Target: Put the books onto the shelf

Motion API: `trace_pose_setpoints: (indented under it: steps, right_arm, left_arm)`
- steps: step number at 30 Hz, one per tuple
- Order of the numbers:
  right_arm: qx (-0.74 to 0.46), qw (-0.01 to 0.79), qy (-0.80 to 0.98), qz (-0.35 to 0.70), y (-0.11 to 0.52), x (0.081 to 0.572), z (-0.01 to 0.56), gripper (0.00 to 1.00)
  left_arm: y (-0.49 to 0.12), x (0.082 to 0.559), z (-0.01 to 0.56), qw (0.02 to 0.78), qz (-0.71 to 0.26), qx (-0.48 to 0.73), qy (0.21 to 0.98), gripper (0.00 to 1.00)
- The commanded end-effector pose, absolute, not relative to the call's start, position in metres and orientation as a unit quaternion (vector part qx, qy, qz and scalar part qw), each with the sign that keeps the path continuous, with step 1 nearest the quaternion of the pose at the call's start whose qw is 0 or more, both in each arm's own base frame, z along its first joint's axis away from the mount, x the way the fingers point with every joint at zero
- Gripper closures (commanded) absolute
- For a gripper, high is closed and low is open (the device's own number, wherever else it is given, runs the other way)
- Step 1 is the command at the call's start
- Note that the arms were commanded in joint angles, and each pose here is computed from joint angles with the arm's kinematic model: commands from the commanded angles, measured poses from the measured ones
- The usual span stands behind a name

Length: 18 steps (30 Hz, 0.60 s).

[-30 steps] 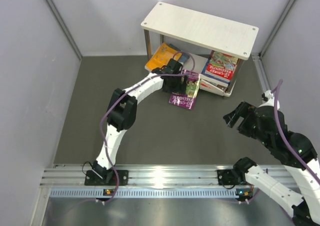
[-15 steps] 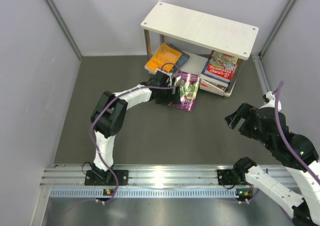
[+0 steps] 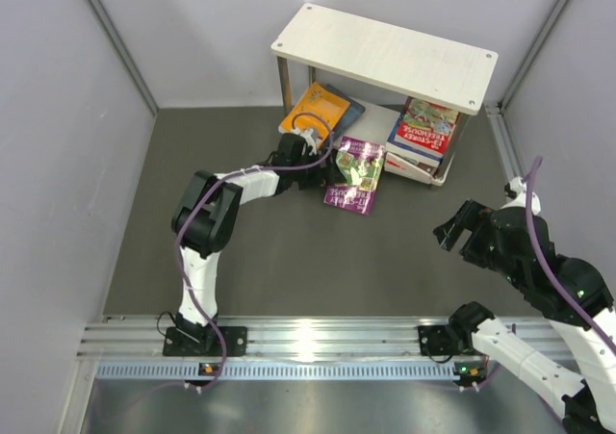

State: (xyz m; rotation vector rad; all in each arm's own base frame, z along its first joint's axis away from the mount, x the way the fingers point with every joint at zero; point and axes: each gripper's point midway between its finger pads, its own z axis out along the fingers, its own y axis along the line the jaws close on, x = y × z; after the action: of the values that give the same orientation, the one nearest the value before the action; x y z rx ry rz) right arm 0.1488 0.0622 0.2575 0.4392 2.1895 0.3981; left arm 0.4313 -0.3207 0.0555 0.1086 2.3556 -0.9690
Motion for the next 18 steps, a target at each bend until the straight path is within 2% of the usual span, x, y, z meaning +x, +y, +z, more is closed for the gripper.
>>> trace_pose_setpoints:
  steps: [1,7,10,13,14,15,17,18]
  right_arm:
    - [0.165,0.423,0.878,0.153,0.060,0.146,0.263,0.14]
    - [0.169,0.421,0.878,0.149,0.059,0.146,0.261,0.14]
    - [0.170,0.420,0.879,0.147,0.059,0.147,0.260,0.14]
    - [0.167,0.421,0.879,0.148,0.061,0.150,0.260,0.14]
    - [0.166,0.420,0.880,0.148,0.062,0.150,0.259,0.14]
    - [0.164,0.422,0.879,0.150,0.064,0.152,0.259,0.14]
    - [0.160,0.423,0.878,0.154,0.066,0.153,0.260,0.14]
    - [0.159,0.426,0.877,0.158,0.068,0.155,0.260,0.14]
  left_arm:
    - [-0.339,0.437,0.060,0.293,-0.418,0.062,0.858,0.05]
    - [-0.354,0.416,0.048,0.258,-0.458,0.061,0.848,0.08]
    - [-0.365,0.410,0.051,0.248,-0.481,0.063,0.838,0.13]
    - [-0.372,0.409,0.061,0.248,-0.497,0.065,0.829,0.44]
    - [-0.371,0.411,0.064,0.249,-0.498,0.063,0.828,0.61]
    - [-0.370,0.410,0.065,0.247,-0.495,0.062,0.831,0.67]
    - [-0.369,0.413,0.076,0.253,-0.493,0.064,0.830,0.84]
    - [-0.368,0.414,0.080,0.257,-0.492,0.064,0.829,1.00]
